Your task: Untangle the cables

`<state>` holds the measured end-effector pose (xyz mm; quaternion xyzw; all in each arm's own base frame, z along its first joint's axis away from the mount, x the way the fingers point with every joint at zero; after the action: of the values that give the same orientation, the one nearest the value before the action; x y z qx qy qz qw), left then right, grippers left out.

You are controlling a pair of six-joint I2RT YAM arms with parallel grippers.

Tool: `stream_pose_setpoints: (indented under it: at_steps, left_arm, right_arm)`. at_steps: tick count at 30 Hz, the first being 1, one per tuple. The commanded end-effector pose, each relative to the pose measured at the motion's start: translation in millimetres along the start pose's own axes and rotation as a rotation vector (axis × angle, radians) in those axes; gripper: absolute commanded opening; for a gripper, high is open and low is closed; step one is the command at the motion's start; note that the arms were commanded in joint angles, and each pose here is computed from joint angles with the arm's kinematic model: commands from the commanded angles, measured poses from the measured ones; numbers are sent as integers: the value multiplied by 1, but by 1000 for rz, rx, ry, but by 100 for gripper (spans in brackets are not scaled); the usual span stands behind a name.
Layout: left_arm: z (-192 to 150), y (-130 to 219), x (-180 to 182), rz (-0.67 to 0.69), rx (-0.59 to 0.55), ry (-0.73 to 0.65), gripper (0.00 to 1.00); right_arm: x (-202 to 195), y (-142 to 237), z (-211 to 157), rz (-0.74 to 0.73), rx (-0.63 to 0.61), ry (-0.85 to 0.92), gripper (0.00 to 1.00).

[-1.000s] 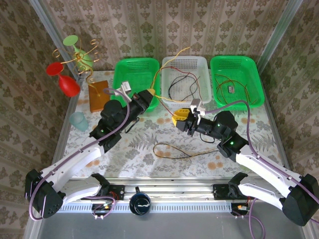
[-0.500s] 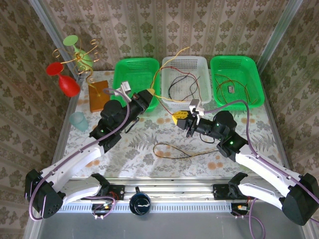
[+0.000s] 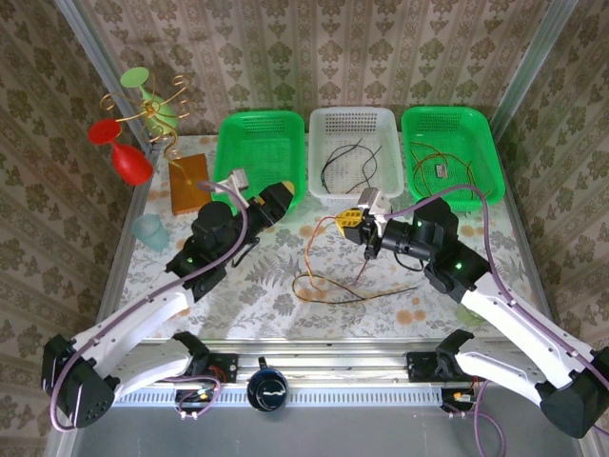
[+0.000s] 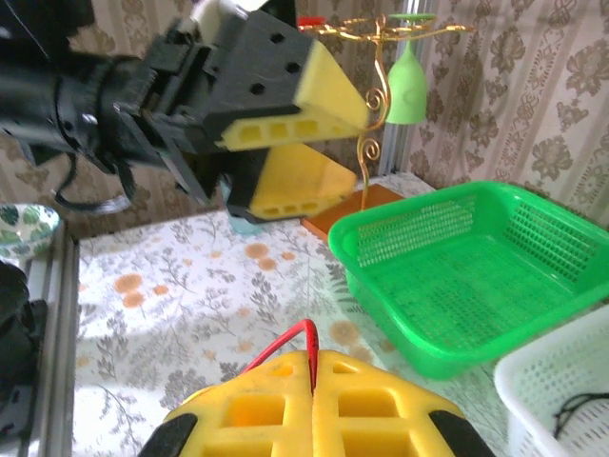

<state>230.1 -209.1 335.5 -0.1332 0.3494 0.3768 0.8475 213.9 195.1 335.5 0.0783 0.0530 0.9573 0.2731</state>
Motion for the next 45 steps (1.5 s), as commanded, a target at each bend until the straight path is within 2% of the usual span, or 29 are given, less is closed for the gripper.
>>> stream_pose_setpoints:
  at_steps: [1, 5, 7, 9, 13, 21, 26, 30, 37, 45]
  left_arm:
    - [15, 14, -12, 2, -3, -172, 61]
    - [14, 20, -31, -99, 73, -397, 61]
    - [12, 19, -33, -140, 126, -428, 63]
    - [9, 14, -27, -156, 192, -361, 64]
    - [4, -6, -6, -162, 284, -123, 61]
    - [-7, -38, 8, -143, 417, -27, 62]
    - [-23, -56, 21, -139, 479, 62, 61]
    - [-35, -68, 28, -145, 512, 122, 61]
    - [-51, -80, 28, -153, 547, 128, 62]
    - [-75, -92, 23, -233, 683, 169, 62]
  right_arm:
    - [-3, 10, 6, -22, 37, 73, 0]
    - [-2, 13, 7, 3, 47, 102, 0]
    - [-3, 13, 8, 9, 46, 126, 0]
    - [-3, 13, 10, 19, 40, 170, 0]
    - [-3, 11, 12, 26, 44, 302, 0]
    - [-10, 5, 6, 22, 107, 651, 0]
    - [-14, 1, 8, 11, 105, 786, 0]
    - [-13, -1, 13, 20, 83, 829, 0]
    - [-13, -5, 11, 50, 94, 857, 0]
    - [-9, -8, 11, 74, 83, 877, 0]
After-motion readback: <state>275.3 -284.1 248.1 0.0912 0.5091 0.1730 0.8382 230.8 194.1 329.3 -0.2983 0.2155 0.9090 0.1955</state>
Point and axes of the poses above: each hand's point on the last joint's axis, 136 mm out from that joint toward the fingers, its own y axis back along the fingers, its own x axis along the line the jaws close on, z = x × y, the point moved 6 cm from there along y, back along the fingers, and after that the axes turned 12 degrees about -y, right-handed, at the moved point
